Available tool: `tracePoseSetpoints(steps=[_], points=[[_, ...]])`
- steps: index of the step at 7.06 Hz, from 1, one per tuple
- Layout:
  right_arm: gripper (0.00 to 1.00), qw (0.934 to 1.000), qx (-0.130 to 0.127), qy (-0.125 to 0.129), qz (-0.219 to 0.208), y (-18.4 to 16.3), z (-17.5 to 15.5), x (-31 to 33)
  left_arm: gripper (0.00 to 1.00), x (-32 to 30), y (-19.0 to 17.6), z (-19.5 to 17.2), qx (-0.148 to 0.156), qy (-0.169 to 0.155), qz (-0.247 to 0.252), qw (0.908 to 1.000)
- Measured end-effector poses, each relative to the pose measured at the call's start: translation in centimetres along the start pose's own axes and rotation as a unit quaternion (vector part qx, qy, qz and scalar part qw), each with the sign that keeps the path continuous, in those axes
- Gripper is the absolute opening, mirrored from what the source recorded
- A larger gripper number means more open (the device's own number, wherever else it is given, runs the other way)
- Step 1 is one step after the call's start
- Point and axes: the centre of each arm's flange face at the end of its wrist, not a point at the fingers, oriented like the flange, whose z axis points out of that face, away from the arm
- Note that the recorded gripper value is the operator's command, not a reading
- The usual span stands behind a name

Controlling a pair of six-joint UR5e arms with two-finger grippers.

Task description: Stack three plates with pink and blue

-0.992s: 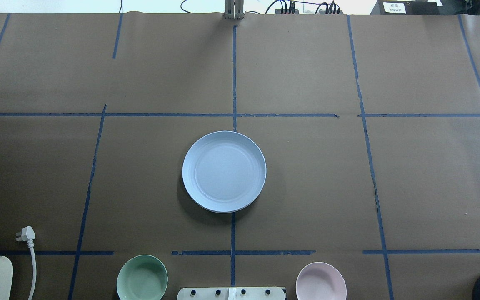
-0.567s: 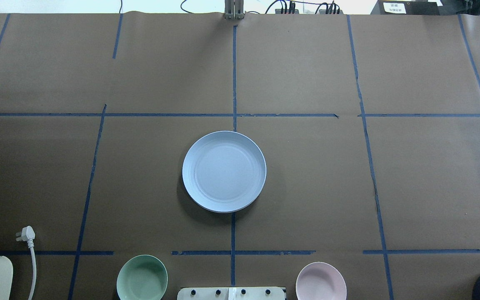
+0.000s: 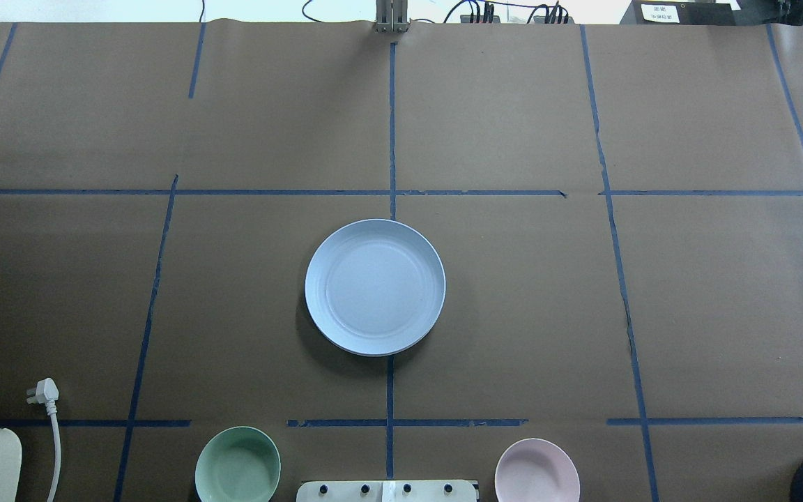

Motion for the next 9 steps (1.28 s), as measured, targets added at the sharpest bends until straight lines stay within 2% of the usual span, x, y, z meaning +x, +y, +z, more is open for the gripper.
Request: tracePoseSetpoints(steps=[9], points=[[1.0,1.0,0.001,0.006,0.001,-0.62,-0.5,-0.24,1.0,-0.06,0.0,0.06,0.0,0.0,0.002,1.0]])
